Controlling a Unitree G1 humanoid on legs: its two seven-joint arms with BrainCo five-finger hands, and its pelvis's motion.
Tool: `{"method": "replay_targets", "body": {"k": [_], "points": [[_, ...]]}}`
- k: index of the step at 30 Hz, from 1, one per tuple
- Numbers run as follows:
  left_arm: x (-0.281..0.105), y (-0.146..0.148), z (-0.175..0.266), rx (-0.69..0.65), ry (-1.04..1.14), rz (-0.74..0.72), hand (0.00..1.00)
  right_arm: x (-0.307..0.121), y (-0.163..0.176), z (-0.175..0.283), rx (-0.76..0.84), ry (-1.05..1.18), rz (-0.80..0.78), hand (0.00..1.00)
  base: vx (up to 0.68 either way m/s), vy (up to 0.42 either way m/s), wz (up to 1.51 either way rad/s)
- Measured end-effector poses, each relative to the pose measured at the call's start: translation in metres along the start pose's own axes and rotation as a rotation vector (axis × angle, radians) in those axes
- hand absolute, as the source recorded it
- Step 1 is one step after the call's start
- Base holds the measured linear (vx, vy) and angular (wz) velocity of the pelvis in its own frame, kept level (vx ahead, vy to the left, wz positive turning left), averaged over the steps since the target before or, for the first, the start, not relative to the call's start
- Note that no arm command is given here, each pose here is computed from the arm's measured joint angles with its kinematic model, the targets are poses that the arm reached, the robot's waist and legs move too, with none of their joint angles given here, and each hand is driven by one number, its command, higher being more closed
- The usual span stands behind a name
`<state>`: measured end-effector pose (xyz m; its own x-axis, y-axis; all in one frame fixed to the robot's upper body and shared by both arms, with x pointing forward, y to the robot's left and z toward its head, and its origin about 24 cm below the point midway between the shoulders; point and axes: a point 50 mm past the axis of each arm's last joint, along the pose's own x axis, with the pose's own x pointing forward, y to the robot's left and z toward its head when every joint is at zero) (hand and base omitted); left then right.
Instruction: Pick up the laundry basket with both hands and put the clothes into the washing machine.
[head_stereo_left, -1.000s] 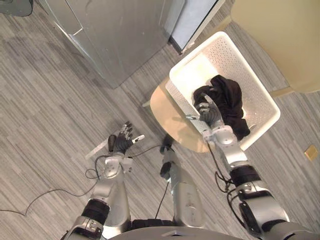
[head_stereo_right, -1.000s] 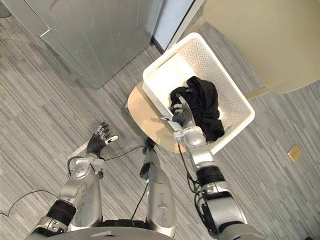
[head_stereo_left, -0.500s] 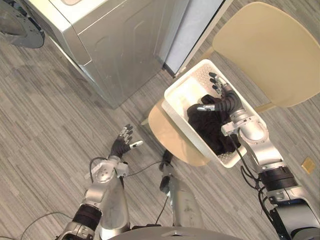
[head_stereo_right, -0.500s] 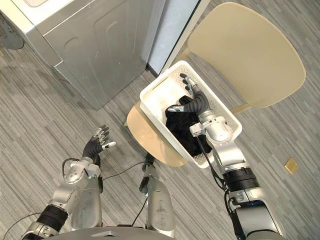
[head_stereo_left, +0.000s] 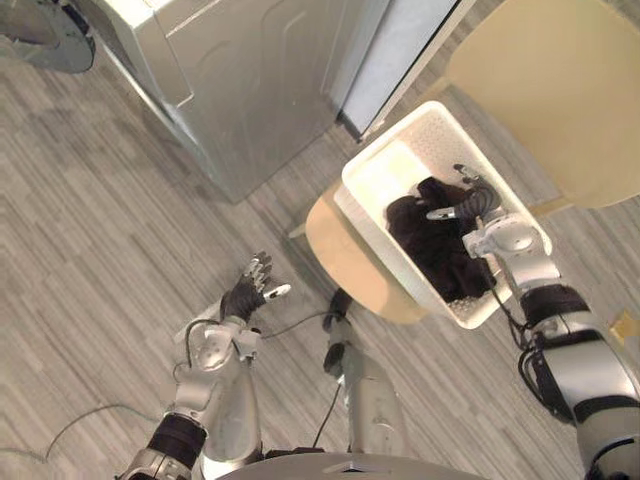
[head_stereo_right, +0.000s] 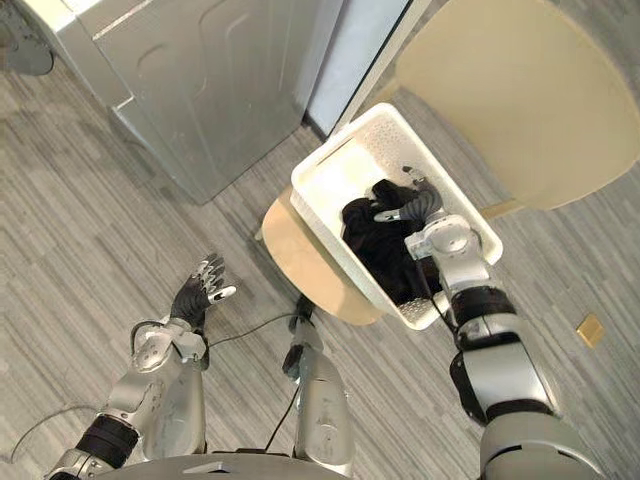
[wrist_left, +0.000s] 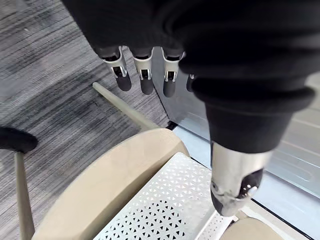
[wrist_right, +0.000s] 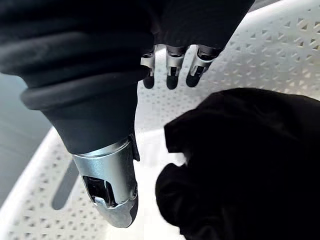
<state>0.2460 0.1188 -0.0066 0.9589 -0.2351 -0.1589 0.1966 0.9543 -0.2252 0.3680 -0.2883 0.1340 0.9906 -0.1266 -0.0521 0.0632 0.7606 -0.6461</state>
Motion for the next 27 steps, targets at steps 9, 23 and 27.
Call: {"method": "replay_targets", "body": {"k": [9, 23, 27], "points": [[0.009, -0.02, 0.005, -0.118, -0.025, -0.061, 0.0, 0.007, -0.021, -0.019, -0.069, 0.173, -0.061, 0.0, -0.02, 0.035, 0.11], [0.018, -0.053, 0.039, -0.221, -0.171, -0.169, 0.0, 0.006, -0.042, -0.017, -0.4, 0.214, -0.068, 1.0, 0.0, 0.015, 0.07], [0.02, -0.057, 0.041, -0.261, -0.186, -0.161, 0.0, 0.005, -0.047, -0.018, -0.352, 0.214, -0.089, 1.0, 0.02, 0.002, -0.01]]}}
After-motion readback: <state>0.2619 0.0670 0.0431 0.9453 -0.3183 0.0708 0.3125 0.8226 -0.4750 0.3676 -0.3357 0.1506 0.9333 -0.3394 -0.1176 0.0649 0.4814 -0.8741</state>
